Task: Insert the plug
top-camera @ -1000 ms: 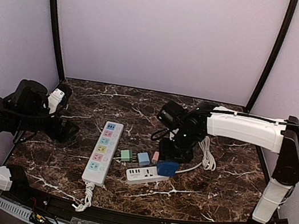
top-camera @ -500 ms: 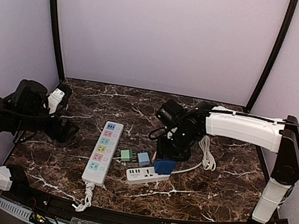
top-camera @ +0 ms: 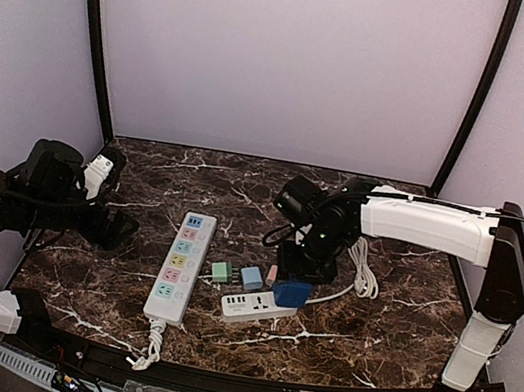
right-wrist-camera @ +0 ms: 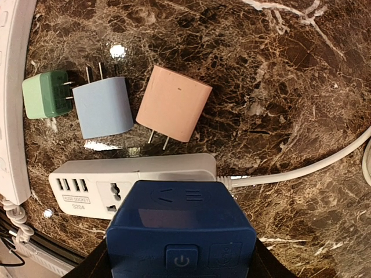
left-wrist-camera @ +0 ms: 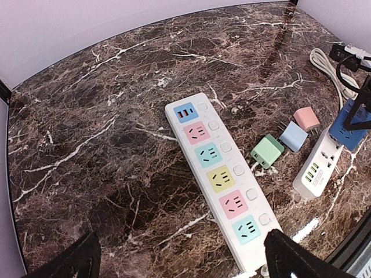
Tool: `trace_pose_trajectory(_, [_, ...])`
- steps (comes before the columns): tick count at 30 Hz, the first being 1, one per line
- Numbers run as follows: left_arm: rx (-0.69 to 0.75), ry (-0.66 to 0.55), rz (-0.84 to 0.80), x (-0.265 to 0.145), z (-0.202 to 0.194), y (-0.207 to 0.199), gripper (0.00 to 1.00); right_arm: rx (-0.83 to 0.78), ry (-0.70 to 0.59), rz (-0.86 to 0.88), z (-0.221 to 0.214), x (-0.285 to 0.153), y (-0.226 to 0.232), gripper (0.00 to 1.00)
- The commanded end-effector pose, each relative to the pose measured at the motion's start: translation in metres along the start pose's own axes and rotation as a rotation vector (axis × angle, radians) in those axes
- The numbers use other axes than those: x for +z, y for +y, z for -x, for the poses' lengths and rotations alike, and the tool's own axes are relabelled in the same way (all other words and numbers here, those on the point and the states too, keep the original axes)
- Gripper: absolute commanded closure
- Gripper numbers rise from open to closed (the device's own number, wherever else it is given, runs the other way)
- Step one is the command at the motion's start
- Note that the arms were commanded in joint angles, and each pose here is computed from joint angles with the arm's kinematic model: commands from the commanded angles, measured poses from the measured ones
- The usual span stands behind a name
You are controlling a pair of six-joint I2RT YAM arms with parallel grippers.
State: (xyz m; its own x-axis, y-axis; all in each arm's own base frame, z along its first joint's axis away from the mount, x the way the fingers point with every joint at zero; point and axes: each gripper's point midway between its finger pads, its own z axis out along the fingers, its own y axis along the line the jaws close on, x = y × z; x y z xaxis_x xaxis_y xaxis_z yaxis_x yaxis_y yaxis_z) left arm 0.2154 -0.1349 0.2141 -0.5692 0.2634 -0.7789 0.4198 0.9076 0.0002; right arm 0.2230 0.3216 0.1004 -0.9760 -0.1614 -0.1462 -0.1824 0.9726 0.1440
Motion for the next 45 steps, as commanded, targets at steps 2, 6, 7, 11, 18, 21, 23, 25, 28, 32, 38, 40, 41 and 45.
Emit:
trace_pose_trajectory(2, [0.008, 0.006, 0.015, 0.004, -0.005, 0.003, 0.01, 0.014, 0.003, 0.02, 0.002, 0.002, 0.006, 1.0])
trace_pose_trajectory(6, [0.008, 0.006, 0.015, 0.004, -0.005, 0.003, 0.01, 0.013, 0.002, 0.025, 0.003, 0.003, 0.009, 1.0])
trace_pose_trajectory(7, [0.009, 0.006, 0.015, 0.004, -0.005, 0.003, 0.01, 0.013, 0.002, 0.025, 0.004, 0.003, 0.009, 1.0])
trace_pose_trajectory(11, [0.009, 0.005, 0.016, 0.004, -0.005, 0.003, 0.01, 0.013, 0.008, 0.013, 0.003, 0.004, 0.008, 1.0])
trace_pose_trajectory(18, [0.006, 0.0, 0.021, 0.003, -0.004, 0.005, 0.01, 0.018, 0.012, -0.007, -0.001, 0.005, 0.009, 1.0])
trace_pose_trajectory(21, [0.008, 0.001, 0.021, 0.003, -0.004, 0.004, 0.01, 0.016, 0.009, -0.018, -0.001, 0.007, 0.01, 1.0])
trace_pose_trajectory(23, [0.008, 0.0, 0.02, 0.003, -0.004, 0.004, 0.01, 0.015, 0.006, -0.024, -0.001, 0.008, 0.01, 1.0])
trace_pose_trajectory(25, [0.008, -0.001, 0.021, 0.003, -0.004, 0.004, 0.01, 0.011, 0.006, -0.032, -0.003, 0.01, 0.01, 1.0])
trace_pose_trajectory(28, [0.008, -0.001, 0.02, 0.003, -0.004, 0.004, 0.01, 0.005, -0.002, -0.047, -0.003, 0.011, 0.009, 1.0])
trace_pose_trajectory(32, [0.007, 0.001, 0.019, 0.004, -0.004, 0.004, 0.01, 0.003, -0.023, -0.061, -0.004, 0.011, 0.007, 1.0])
trace_pose_trajectory(38, [0.01, 0.002, 0.02, 0.004, -0.004, 0.004, 0.01, -0.038, -0.061, -0.074, -0.009, 0.015, 0.006, 1.0])
trace_pose_trajectory(40, [0.009, 0.001, 0.02, 0.004, -0.004, 0.004, 0.01, -0.045, -0.066, -0.086, -0.011, 0.017, 0.004, 1.0])
trace_pose_trajectory(41, [0.009, 0.0, 0.021, 0.004, -0.004, 0.004, 0.01, -0.046, -0.068, -0.089, -0.013, 0.018, 0.002, 1.0])
trace_pose_trajectory(45, [0.01, 0.0, 0.023, 0.004, -0.004, 0.005, 0.01, -0.041, -0.081, -0.078, -0.015, 0.018, 0.0, 1.0])
